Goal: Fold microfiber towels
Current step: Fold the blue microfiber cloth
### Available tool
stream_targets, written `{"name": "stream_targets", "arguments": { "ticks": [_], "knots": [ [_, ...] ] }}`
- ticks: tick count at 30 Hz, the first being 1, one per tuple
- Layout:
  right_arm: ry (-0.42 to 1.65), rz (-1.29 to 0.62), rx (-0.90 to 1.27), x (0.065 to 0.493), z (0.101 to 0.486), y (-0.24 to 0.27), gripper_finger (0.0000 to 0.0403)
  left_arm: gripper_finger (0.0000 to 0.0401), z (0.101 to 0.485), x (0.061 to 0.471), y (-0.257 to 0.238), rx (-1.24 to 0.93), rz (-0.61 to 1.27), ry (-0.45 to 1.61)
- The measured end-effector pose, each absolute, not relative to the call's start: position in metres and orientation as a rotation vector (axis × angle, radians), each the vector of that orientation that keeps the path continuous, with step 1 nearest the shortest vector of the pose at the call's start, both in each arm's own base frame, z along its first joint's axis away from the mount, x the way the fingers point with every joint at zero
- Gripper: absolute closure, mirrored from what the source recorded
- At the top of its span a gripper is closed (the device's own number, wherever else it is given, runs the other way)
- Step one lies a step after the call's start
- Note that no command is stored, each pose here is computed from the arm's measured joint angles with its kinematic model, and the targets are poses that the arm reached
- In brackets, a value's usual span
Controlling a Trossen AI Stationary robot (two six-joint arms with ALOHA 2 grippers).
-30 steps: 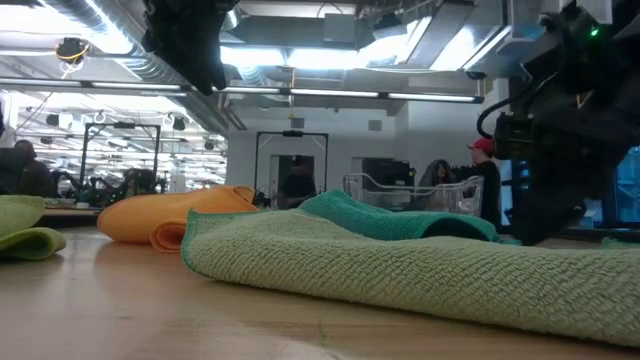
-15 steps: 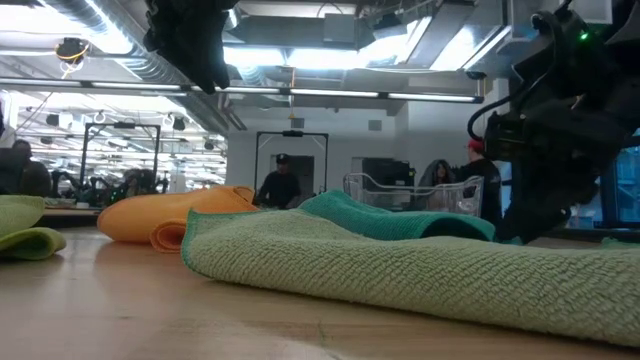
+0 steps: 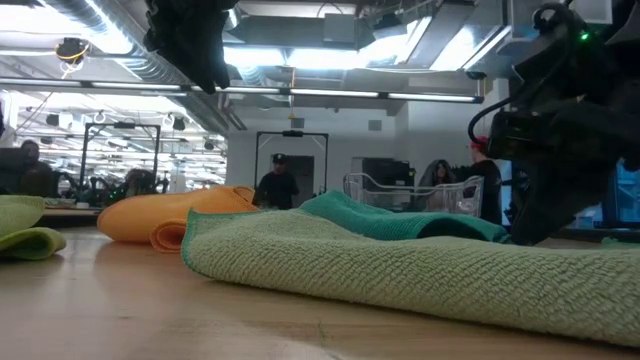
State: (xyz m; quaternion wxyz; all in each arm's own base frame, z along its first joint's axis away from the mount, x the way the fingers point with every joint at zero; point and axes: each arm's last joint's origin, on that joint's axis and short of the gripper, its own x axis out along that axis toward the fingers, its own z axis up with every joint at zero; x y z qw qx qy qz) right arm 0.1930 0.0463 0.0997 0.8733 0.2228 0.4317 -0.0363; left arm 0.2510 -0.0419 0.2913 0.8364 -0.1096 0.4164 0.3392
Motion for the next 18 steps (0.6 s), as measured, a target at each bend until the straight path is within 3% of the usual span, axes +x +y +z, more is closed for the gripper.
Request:
{"name": "stream_targets", "arguments": {
  "ticks": [9, 14, 18],
  "knots": [
    [0.896, -0.115, 0.448, 0.192, 0.099, 0.045, 0.0389, 0.0194, 0.291, 0.251, -0.042, -0.235, 0.717, 0.877],
    [0.872, -0.122, 0.432, 0.195, 0.101, 0.046, 0.0396, 0.0194, 0.291, 0.251, -0.042, -0.235, 0.717, 0.877],
    [0.841, -0.135, 0.296, 0.210, 0.114, 0.047, 0.0397, 0.0194, 0.291, 0.251, -0.042, -0.235, 0.717, 0.877]
  ]
}}
